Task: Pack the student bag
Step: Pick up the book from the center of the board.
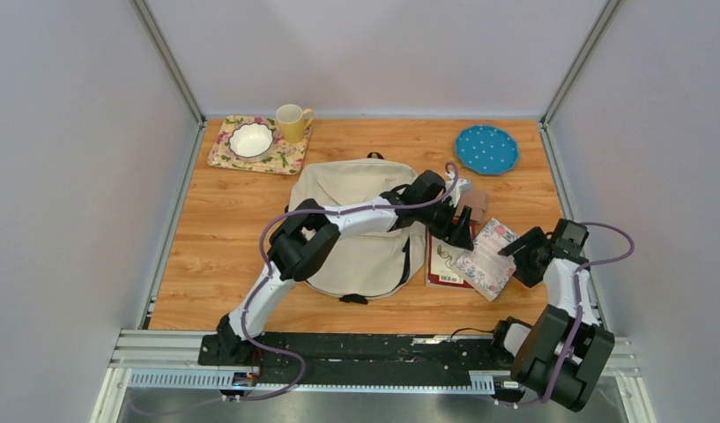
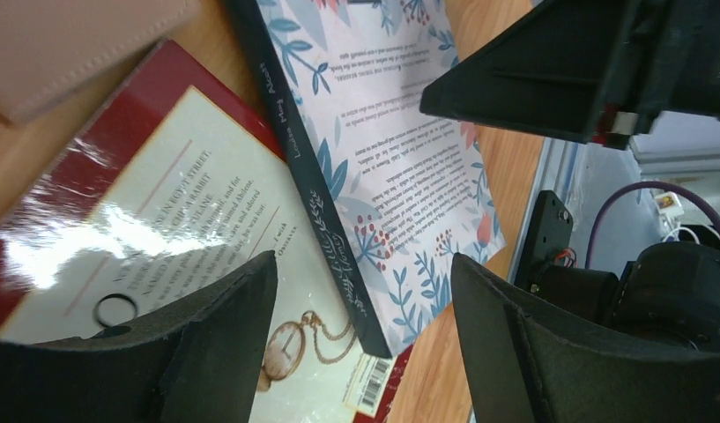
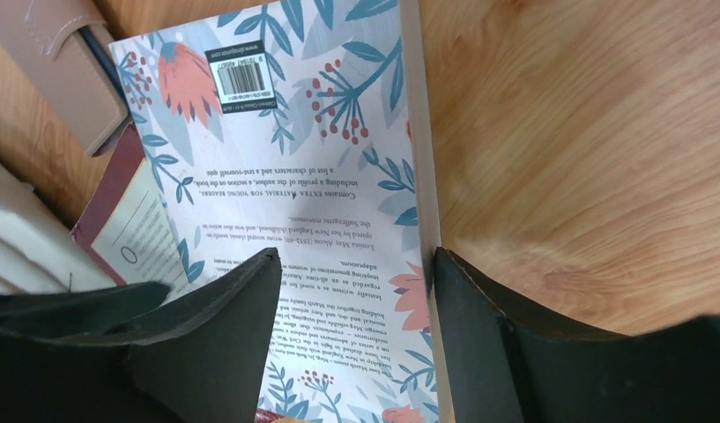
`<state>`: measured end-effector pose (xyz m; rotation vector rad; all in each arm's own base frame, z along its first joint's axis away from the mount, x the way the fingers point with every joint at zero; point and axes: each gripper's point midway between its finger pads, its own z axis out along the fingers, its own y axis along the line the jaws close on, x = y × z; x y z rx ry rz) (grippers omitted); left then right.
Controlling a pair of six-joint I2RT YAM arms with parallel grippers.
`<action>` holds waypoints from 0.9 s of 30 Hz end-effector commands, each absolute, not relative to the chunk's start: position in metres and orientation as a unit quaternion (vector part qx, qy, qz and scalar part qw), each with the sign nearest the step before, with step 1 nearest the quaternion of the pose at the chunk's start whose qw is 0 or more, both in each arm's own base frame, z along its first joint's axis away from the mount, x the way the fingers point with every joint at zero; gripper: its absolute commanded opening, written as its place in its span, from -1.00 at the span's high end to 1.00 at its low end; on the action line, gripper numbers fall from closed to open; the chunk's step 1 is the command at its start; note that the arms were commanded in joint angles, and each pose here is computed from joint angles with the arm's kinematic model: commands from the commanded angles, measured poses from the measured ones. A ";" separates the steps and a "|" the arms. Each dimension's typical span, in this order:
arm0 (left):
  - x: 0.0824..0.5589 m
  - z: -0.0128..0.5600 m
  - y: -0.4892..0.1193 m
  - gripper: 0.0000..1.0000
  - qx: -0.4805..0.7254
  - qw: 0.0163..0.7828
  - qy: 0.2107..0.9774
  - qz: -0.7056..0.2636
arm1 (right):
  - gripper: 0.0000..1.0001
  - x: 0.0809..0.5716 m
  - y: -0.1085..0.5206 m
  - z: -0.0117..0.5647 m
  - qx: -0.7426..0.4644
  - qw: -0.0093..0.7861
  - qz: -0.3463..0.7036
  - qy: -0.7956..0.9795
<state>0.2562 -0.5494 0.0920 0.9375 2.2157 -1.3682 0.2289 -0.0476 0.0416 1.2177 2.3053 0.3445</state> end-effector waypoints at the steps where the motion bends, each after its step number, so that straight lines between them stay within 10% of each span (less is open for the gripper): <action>1: 0.240 0.088 -0.564 -0.60 0.317 0.140 0.782 -0.518 | -0.34 0.232 -0.030 0.052 0.422 0.264 0.174 0.850; 10: 0.208 0.061 -0.570 -0.48 0.308 0.054 0.782 -0.539 | -0.35 0.231 -0.019 0.043 0.420 0.251 0.204 0.848; 18: 0.198 0.084 -0.577 0.16 0.323 0.038 0.759 -0.564 | -0.35 0.240 -0.011 0.049 0.418 0.251 0.240 0.839; 27: 0.189 0.107 -0.583 -0.29 0.334 0.017 0.718 -0.611 | -0.35 0.241 -0.004 0.053 0.413 0.254 0.261 0.835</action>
